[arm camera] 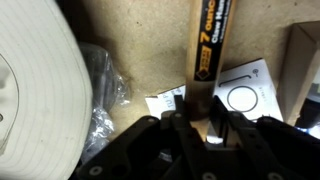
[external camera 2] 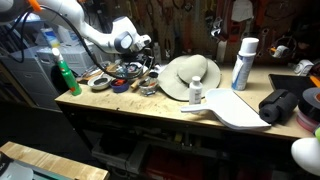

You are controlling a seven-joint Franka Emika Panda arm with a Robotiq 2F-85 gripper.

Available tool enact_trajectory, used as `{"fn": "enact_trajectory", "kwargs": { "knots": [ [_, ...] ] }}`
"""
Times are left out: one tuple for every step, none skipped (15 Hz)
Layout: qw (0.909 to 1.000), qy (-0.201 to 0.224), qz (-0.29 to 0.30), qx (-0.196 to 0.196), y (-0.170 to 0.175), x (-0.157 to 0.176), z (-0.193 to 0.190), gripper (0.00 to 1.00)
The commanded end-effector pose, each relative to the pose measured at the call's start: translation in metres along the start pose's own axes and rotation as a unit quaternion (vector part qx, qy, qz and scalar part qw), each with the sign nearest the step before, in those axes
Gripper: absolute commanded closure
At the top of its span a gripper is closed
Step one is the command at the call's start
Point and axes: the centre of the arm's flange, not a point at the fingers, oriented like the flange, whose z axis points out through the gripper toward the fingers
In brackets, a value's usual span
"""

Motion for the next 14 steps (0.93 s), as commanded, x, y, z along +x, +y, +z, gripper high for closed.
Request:
{"fn": "enact_trajectory", "kwargs": {
  "knots": [
    [0.9996, -0.018, 0.007, -0.020, 0.003, 0.013, 0.012, 0.58],
    [0.9995, -0.022, 0.008, -0.023, 0.003, 0.012, 0.014, 0.45],
    [0.9994, -0.021, 0.010, -0.027, 0.004, 0.013, 0.015, 0.38],
    [0.9993, -0.021, 0.013, -0.028, 0.006, 0.014, 0.013, 0.31],
    [0.9993, -0.020, 0.015, -0.029, 0.007, 0.015, 0.009, 0.24],
    [0.9993, -0.013, 0.020, -0.027, 0.010, 0.017, -0.001, 0.16],
    [0.9996, -0.007, 0.023, -0.017, 0.014, 0.019, -0.013, 0.09],
    [0.9997, 0.000, 0.024, 0.002, 0.020, 0.018, -0.034, 0.02],
    [0.9994, 0.009, 0.022, 0.024, 0.027, 0.016, -0.052, 0.00],
    [0.9988, 0.018, 0.017, 0.041, 0.033, 0.014, -0.066, 0.00],
    [0.9983, 0.023, -0.004, 0.053, 0.040, 0.006, -0.076, 0.00],
    [0.9969, 0.028, -0.026, 0.069, 0.048, -0.003, -0.087, 0.00],
    [0.9942, 0.038, -0.046, 0.090, 0.058, -0.014, -0.101, 0.00],
    [0.9913, 0.051, -0.057, 0.107, 0.067, -0.021, -0.114, 0.00]
  ]
}}
